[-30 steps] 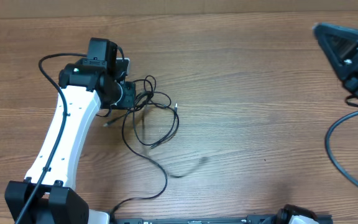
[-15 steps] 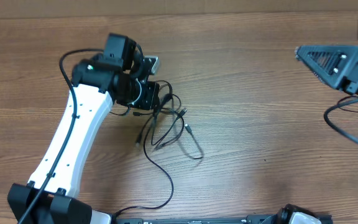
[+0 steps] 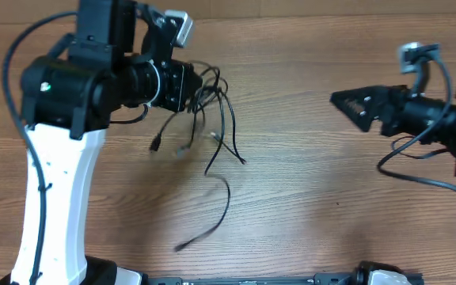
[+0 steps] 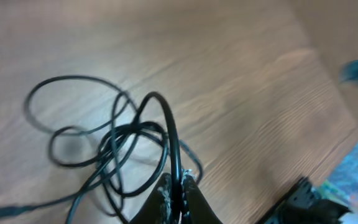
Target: Untangle cables
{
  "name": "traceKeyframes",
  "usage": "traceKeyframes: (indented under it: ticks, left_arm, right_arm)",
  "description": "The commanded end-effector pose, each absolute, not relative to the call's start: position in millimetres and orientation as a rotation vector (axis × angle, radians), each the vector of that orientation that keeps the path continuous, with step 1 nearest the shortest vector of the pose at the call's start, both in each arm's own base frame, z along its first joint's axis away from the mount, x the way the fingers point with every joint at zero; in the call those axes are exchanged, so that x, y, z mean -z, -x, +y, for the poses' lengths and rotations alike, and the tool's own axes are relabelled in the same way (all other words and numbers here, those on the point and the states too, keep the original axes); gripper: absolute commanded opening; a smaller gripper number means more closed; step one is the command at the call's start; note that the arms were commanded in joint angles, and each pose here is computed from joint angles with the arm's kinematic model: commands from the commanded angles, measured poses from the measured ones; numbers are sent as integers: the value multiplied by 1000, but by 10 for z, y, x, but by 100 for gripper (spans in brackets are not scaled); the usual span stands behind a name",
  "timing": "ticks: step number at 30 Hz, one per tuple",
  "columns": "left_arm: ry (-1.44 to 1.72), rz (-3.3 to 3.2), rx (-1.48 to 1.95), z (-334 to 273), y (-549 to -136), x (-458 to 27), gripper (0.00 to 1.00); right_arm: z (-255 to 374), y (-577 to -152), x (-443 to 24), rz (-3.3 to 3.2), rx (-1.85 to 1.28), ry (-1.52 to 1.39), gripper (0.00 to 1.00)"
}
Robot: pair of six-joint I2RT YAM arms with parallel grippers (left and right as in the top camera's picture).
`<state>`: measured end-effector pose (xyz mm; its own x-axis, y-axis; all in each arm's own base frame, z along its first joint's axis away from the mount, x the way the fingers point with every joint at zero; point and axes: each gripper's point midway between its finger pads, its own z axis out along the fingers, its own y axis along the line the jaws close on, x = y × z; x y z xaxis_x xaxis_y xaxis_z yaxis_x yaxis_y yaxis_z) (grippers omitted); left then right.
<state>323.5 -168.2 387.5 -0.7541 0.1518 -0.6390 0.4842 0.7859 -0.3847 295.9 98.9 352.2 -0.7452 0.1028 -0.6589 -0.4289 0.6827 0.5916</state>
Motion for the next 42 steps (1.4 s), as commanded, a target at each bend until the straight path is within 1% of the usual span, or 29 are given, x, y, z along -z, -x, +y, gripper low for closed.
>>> traceKeyframes:
  ticks: [1, 6, 10, 12, 14, 17, 18, 22, 23, 24, 25, 27, 32, 36, 39, 42]
  left_arm:
    - [-503, 2278, 857, -1846, -3078, -4214, 4]
    - [-492, 2244, 975, -1950, -2956, -4400, 4]
    - [-541, 2220, 1046, -2055, -2850, -4474, 4]
    - [-538, 2219, 1057, -2077, -2830, -4494, 4]
    - [-538, 2210, 1065, -2084, -2824, -4518, 4]
    - [-559, 2175, 1105, -2128, -2808, -4589, 4]
    - [-561, 2166, 1112, -2137, -2812, -4609, 4]
    - [-539, 2149, 1121, -2146, -2850, -4659, 4]
    - [-540, 2146, 1121, -2147, -2853, -4664, 4]
    - [-540, 2146, 1121, -2147, -2853, -4664, 4]
    - [-540, 2146, 1121, -2147, -2852, -4663, 4]
    - [-542, 2145, 1128, -2153, -2844, -4667, 4]
    - [-549, 2141, 1198, -2199, -2779, -4710, 4]
    - [-557, 2145, 1189, -2192, -2771, -4690, 4]
    - [-559, 2161, 1187, -2185, -2751, -4660, 4]
    - [-557, 2179, 1167, -2165, -2748, -4617, 4]
  right_arm:
    - [1092, -2999, -3447, 2228, -919, 354, 84]
    - [1370, -3000, -3391, 2236, -963, 450, 83]
    - [1502, -3066, -3375, 2247, -1015, 427, 83]
    - [1581, -3069, -3340, 2258, -1034, 445, 80]
    - [1682, -3043, -3277, 2281, -1058, 474, 74]
    - [1854, -2991, -3173, 2319, -1095, 525, 54]
    - [1921, -2967, -3139, 2331, -1109, 547, 53]
    - [2142, -2894, -3069, 2343, -1144, 627, 52]
    - [2183, -2880, -3063, 2340, -1148, 644, 54]
    - [2221, -2867, -3073, 2331, -1151, 661, 59]
    - [2244, -2866, -3084, 2321, -1151, 672, 61]
    - [2269, -2892, -3115, 2300, -1151, 676, 63]
    - [2285, -3030, -3199, 2266, -1140, 613, 64]
    - [2284, -3074, -3230, 2242, -1129, 615, 71]
    - [2246, -3163, -3263, 2236, -1115, 561, 71]
    - [2165, -3332, -3333, 2228, -1105, 432, 63]
